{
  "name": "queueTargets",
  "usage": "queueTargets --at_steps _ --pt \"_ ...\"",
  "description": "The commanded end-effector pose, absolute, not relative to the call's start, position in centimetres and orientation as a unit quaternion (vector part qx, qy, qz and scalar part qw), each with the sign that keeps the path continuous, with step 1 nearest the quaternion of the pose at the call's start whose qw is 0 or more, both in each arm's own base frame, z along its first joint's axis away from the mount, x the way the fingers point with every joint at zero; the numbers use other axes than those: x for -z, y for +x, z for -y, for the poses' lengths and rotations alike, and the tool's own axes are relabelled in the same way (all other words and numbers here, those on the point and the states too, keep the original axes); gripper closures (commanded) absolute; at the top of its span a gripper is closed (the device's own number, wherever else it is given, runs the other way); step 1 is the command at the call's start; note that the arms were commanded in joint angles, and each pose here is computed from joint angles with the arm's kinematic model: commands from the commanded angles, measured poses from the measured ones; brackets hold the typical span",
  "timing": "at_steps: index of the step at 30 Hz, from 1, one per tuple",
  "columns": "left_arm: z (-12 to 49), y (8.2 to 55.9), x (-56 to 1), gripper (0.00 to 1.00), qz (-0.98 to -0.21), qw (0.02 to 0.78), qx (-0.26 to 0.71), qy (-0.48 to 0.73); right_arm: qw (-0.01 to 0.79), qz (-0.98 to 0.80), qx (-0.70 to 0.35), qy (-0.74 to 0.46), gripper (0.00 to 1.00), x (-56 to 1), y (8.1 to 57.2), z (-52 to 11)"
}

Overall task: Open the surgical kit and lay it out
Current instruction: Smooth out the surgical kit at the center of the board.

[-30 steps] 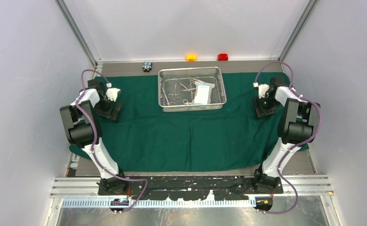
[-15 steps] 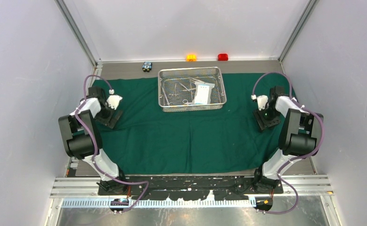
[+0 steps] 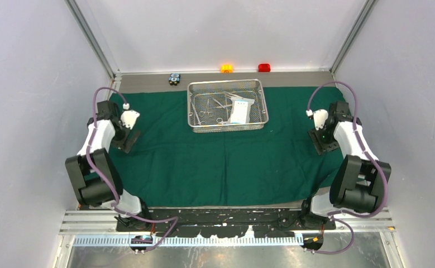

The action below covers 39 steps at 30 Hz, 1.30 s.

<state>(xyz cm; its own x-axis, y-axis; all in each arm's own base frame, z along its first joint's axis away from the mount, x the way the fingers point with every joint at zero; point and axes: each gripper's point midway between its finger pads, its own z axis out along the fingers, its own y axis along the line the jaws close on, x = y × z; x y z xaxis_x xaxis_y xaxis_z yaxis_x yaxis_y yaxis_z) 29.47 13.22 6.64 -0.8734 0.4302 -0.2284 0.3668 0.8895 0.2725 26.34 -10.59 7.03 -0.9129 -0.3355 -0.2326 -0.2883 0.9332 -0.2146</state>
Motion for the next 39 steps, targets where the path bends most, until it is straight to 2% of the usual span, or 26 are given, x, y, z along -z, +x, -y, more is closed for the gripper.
queueTargets --at_steps 1,7,13,22,31,34,37,39 --pt "-10.6 27.5 -9.9 0.13 -0.951 0.185 -0.069 0.240 0.126 -0.973 0.110 -0.159 0.40 -8.6 23.5 11.4" --pt "-8.4 25.7 -10.8 0.11 -0.937 0.222 -0.044 0.266 0.098 -0.977 0.113 -0.154 0.39 -6.5 22.1 11.8" --pt "-7.5 25.2 -10.8 0.11 -0.939 0.221 -0.020 0.264 0.045 -0.979 0.131 -0.148 0.42 -3.7 21.2 13.3" --pt "-7.4 25.6 -11.6 0.11 -0.937 0.226 -0.018 0.265 -0.032 -0.976 0.153 -0.150 0.48 -5.8 14.3 16.5" --pt "-8.0 26.5 -11.3 0.11 -0.939 0.215 -0.019 0.269 -0.108 -0.967 0.172 -0.152 0.49 -6.6 7.2 18.2" --pt "-8.1 26.7 -11.3 0.11 -0.938 0.214 -0.020 0.271 -0.097 -0.971 0.176 -0.133 0.49 -7.1 6.8 18.7" --pt "-8.3 26.8 -11.1 0.11 -0.939 0.210 -0.022 0.271 -0.039 -0.978 0.171 -0.112 0.48 -8.1 8.7 18.6" --pt "-8.2 26.6 -10.9 0.11 -0.941 0.204 -0.018 0.271 0.000 -0.986 0.132 -0.103 0.48 -8.6 10.1 17.4"
